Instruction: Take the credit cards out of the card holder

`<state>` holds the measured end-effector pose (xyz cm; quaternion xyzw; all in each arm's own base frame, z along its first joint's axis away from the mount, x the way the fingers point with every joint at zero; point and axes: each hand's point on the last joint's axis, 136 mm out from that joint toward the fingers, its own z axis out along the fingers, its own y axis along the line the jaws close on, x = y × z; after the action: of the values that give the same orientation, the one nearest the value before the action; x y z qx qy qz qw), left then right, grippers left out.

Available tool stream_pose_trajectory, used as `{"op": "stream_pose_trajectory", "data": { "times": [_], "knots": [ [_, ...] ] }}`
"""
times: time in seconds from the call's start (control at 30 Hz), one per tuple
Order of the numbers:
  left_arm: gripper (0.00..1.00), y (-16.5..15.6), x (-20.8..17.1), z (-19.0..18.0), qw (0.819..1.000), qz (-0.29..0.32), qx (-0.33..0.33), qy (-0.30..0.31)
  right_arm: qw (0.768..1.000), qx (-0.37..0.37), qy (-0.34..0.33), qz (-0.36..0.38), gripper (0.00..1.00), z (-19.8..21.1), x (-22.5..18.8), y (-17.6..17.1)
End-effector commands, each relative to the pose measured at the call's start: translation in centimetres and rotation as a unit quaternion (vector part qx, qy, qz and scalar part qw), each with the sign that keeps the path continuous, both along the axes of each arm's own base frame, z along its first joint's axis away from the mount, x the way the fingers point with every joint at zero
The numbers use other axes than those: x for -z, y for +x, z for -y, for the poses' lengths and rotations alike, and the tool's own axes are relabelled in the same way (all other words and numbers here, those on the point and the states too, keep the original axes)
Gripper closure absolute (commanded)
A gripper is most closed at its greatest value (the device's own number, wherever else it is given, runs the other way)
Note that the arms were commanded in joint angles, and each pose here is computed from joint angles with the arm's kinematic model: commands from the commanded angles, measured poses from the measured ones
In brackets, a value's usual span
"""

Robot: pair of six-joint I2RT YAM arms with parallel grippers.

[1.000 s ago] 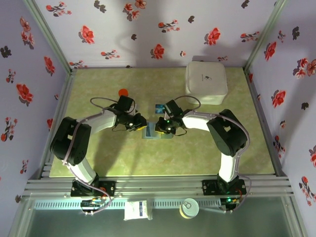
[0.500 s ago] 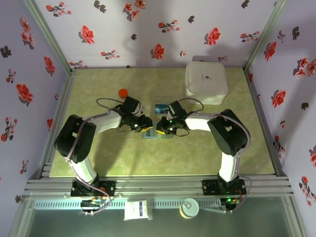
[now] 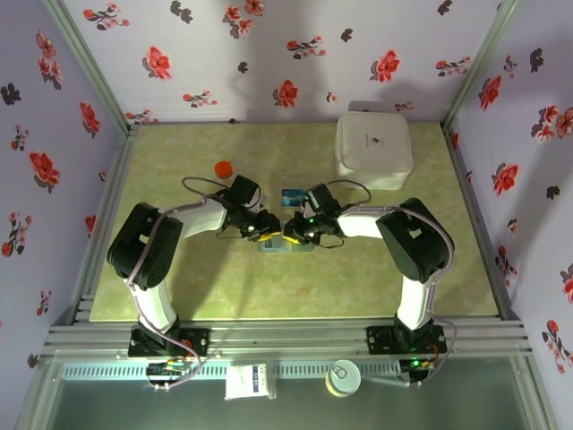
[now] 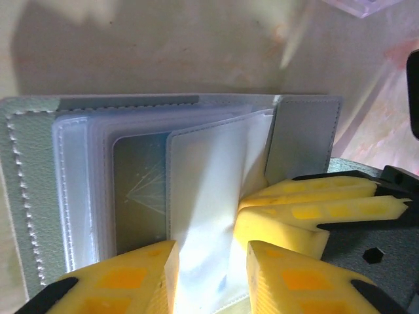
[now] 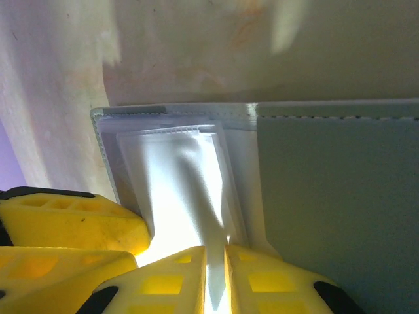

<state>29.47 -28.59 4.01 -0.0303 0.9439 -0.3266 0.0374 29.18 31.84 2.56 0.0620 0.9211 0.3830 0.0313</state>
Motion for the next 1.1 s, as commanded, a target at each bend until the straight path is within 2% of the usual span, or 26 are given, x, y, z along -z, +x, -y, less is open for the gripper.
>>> {"op": "stream_pose_trajectory", "data": {
  "times": [0.0,0.27,0.47,0.83,0.97,1.07],
  "knots": [
    [0.65,-0.1,0.3,-0.2,1.0,-0.006,-0.003,0.024,1.0,0.011,-0.006,-0.013,0.84,0.7,0.9,-0.3],
    [0.62,0.3,-0.3,-0.9,0.999,0.007,-0.011,0.049,1.0,0.011,-0.006,-0.013,0.84,0.7,1.0,-0.4],
    [0.62,0.3,0.0,-0.2,0.999,-0.001,-0.004,0.04,1.0,0.01,-0.004,-0.014,0.84,0.7,0.9,-0.4],
    [0.78,0.5,-0.7,1.1,1.0,0.001,-0.002,0.011,1.0,0.013,0.01,-0.01,0.84,0.3,0.2,-0.1],
    [0.79,0.7,-1.6,1.3,1.0,0.008,-0.001,0.001,1.0,0.019,0.015,0.007,0.77,0.4,-1.3,0.2],
    [0.79,0.8,-2.4,1.6,1.0,0.013,0.0,-0.008,0.999,0.026,0.009,0.027,0.75,1.0,-2.7,0.6]
  ]
}}
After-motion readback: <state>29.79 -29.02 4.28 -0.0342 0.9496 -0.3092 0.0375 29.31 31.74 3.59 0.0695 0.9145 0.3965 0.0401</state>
